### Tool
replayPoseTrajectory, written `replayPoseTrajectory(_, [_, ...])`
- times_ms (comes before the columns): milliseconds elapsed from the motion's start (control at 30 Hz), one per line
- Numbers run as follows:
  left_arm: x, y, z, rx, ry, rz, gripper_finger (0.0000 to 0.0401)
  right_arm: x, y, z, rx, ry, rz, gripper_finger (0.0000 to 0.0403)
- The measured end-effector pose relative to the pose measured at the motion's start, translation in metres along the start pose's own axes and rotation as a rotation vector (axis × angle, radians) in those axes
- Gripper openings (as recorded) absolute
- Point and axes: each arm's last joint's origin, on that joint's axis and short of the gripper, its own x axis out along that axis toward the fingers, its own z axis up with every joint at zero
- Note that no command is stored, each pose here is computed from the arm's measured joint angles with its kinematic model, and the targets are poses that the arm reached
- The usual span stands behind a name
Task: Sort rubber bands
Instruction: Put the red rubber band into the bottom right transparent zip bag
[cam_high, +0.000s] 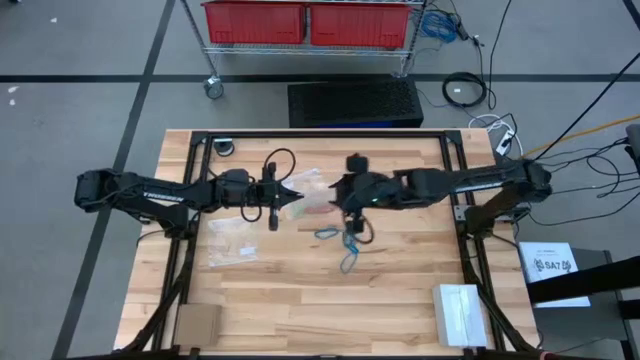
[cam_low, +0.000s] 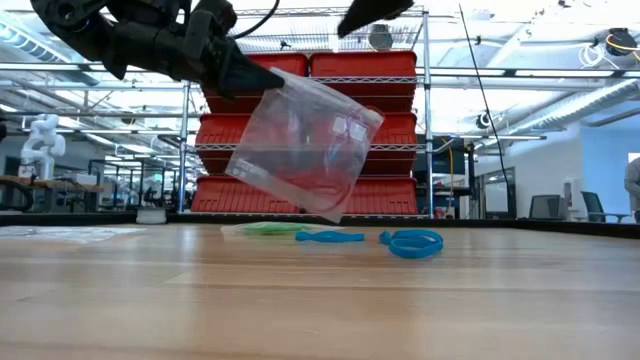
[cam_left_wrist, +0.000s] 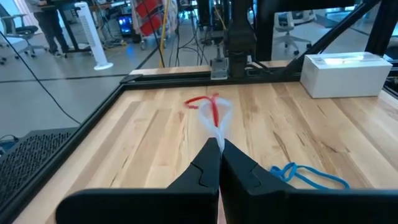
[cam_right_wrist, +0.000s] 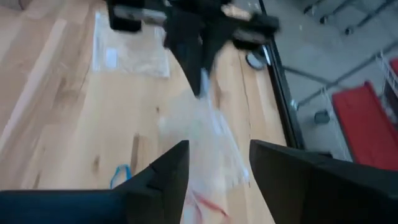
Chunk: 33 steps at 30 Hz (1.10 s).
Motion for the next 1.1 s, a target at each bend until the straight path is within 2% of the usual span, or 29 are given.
replayPoseTrajectory(200, [0.000, 0.000, -0.001, 0.000, 0.010, -0.001, 0.0002, -0.030, -0.008, -0.016, 0.073, 0.100, 0.025, 0.0162])
replayPoseTrajectory(400, [0.000, 0.000, -0.001, 0.000, 0.010, -0.001, 0.0002, -0.017, 0.003, -0.060, 0.119, 0.169, 0.025, 0.0162])
replayPoseTrajectory(500, [0.000, 0.000, -0.001, 0.001, 0.010, -0.001, 0.0002, -0.001, 0.001, -0.082, 0.176, 0.123, 0.019, 0.0162])
replayPoseTrajectory(700, [0.000, 0.000, -0.001, 0.001, 0.009, -0.001, 0.0002, 0.028, -0.023, -0.114, 0.348, 0.000, 0.089, 0.0162])
replayPoseTrajectory(900, [0.000, 0.000, -0.001, 0.001, 0.010, -0.001, 0.0002, 0.036, -0.039, -0.121, 0.423, -0.131, 0.162, 0.0162])
replayPoseTrajectory(1100, [0.000, 0.000, -0.001, 0.001, 0.010, -0.001, 0.0002, 0.036, -0.037, -0.122, 0.423, -0.127, 0.200, 0.0157])
